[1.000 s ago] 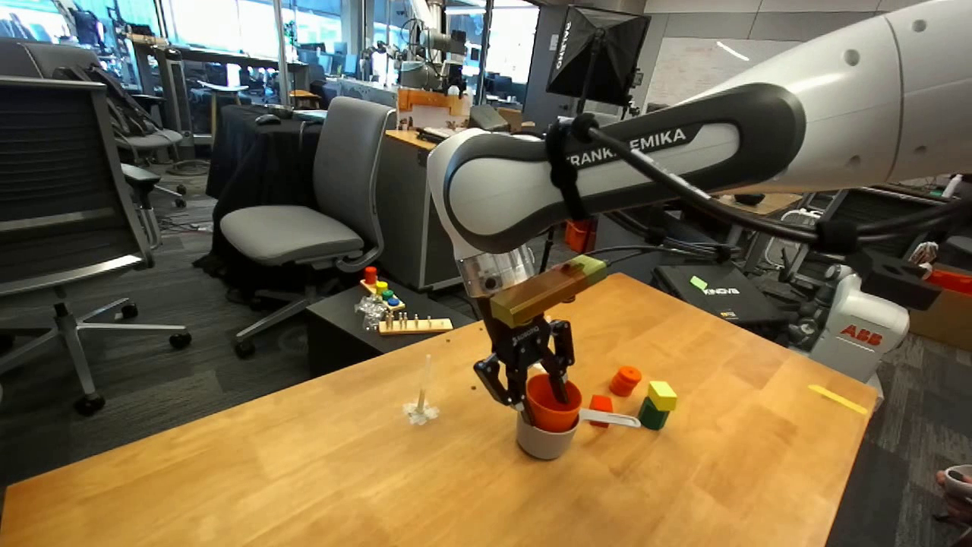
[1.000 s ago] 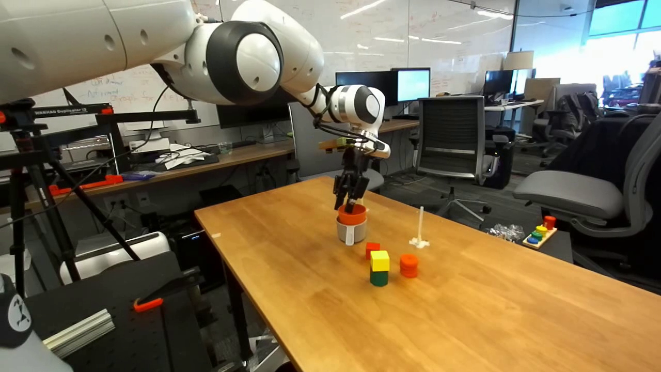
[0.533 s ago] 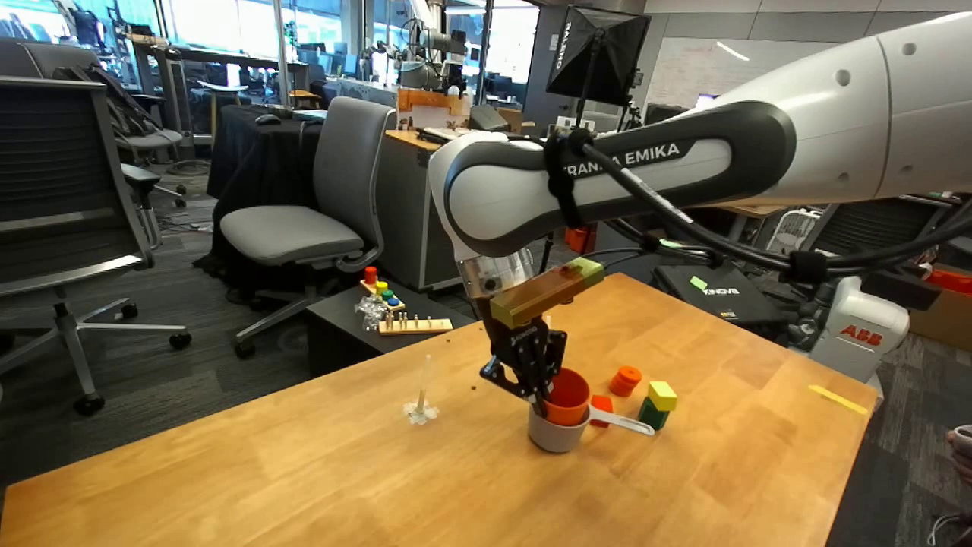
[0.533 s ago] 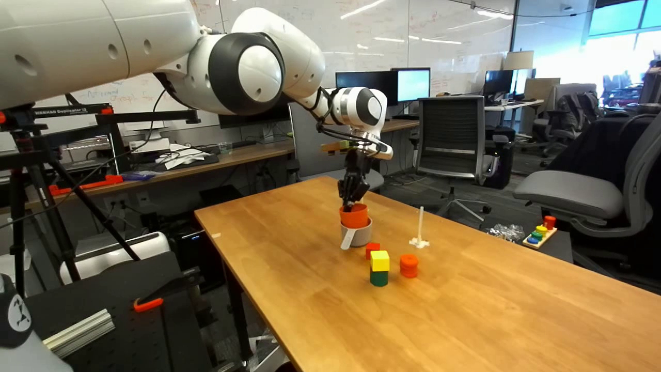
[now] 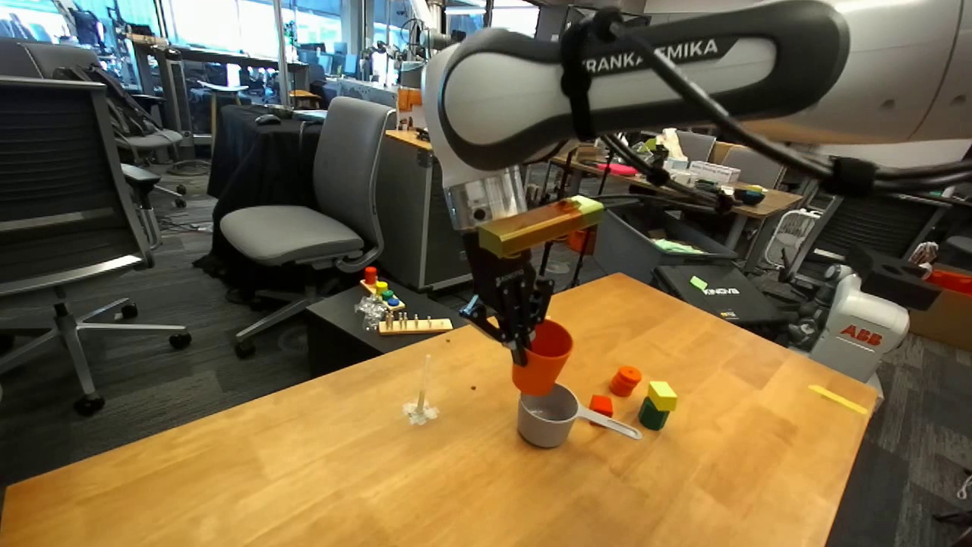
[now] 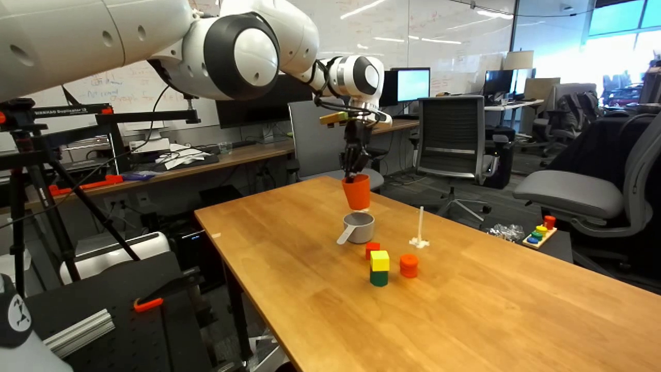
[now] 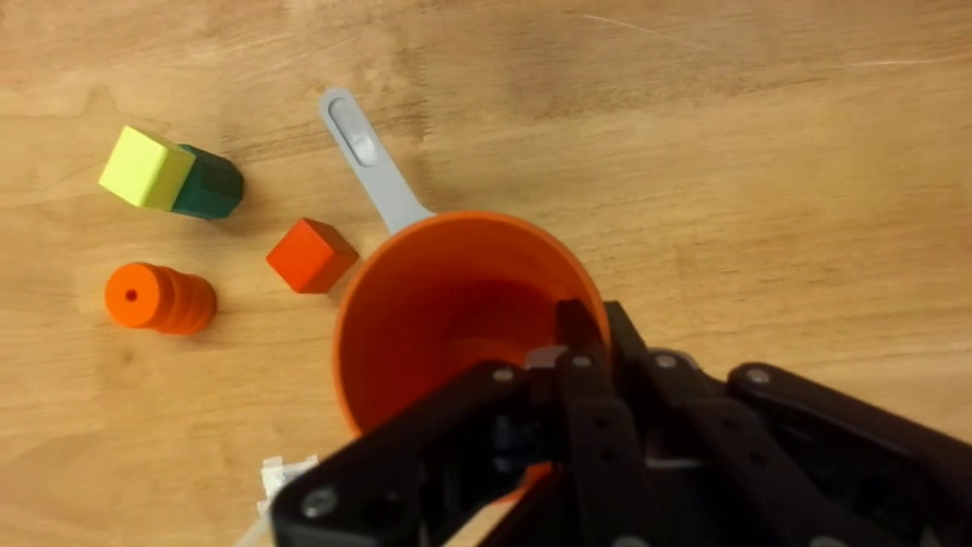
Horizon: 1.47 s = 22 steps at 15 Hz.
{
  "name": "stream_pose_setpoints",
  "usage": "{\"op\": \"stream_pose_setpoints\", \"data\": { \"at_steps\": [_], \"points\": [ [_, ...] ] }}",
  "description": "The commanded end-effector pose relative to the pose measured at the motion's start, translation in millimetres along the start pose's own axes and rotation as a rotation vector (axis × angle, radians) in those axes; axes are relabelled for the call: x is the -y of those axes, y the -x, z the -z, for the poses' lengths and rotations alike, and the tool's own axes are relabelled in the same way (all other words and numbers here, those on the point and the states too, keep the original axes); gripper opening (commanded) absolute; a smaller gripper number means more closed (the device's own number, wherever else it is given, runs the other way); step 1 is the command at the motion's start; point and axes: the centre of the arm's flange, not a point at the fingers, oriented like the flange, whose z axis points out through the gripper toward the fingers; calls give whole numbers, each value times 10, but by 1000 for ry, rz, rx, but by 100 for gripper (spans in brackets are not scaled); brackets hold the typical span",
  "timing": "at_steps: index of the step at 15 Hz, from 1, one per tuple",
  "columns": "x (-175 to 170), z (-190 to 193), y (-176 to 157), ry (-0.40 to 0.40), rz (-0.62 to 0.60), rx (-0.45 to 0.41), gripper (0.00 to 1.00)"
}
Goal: Remove the orange cup from the grey cup, then put the green, yellow, and orange blocks inside the grey cup
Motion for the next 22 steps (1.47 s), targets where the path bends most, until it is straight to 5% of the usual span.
{"op": "stream_pose_setpoints", "data": {
  "at_steps": [1,8,17,18,20,22],
  "points": [
    [353,481,207,-39,35,-18,6],
    [1272,-47,572,-16,147,60,6],
    [1221,-680,399,26,113,169,11],
    [1196,-691,390,31,105,178,34],
    [1140,-677,372,32,98,186,37],
    [1093,-629,372,35,91,183,52]
  ]
}}
